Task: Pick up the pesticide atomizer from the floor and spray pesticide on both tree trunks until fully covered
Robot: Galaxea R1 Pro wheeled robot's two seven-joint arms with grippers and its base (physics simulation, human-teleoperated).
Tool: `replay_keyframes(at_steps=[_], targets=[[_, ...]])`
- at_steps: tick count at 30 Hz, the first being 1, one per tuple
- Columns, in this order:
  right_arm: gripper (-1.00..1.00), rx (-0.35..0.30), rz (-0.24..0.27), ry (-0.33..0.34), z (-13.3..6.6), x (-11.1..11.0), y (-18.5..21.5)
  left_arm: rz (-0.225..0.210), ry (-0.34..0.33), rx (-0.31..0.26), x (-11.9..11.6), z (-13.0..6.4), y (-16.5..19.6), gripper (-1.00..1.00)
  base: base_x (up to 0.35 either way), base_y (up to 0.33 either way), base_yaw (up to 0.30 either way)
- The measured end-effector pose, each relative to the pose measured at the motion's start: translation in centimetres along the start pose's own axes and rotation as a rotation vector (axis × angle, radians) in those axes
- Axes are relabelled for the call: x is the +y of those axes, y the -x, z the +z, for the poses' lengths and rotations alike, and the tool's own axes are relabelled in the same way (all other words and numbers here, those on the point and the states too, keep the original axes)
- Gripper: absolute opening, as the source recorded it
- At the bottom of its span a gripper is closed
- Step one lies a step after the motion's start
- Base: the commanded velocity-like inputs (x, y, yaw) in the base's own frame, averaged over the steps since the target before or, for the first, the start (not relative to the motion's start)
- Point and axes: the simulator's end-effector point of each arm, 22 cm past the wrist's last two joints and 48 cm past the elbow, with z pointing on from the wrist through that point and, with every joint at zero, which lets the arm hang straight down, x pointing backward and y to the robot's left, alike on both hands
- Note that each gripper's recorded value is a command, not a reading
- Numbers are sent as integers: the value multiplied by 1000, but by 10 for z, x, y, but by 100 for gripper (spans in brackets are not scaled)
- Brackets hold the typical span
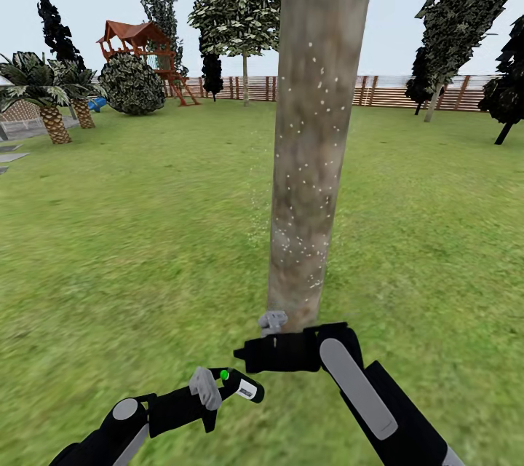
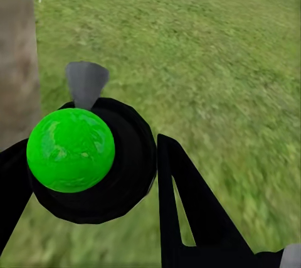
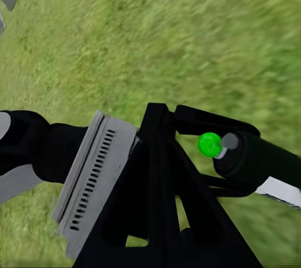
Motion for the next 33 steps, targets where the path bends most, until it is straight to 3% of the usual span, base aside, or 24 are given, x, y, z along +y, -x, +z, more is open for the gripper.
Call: replay_keyframes(at_steps=[13,19,33], targets=[[-100,14,12,-13,3,-7,-5,0,0,-1,0,0,0,-100,0,0,0],[-100,14,13,-68,3,-19,-5,0,0,-2,0,1,0,-100,0,0,0],[-100,34,33,-87,8,-28,-12,0,0,-1,0,1,0,-100,0,0,0]])
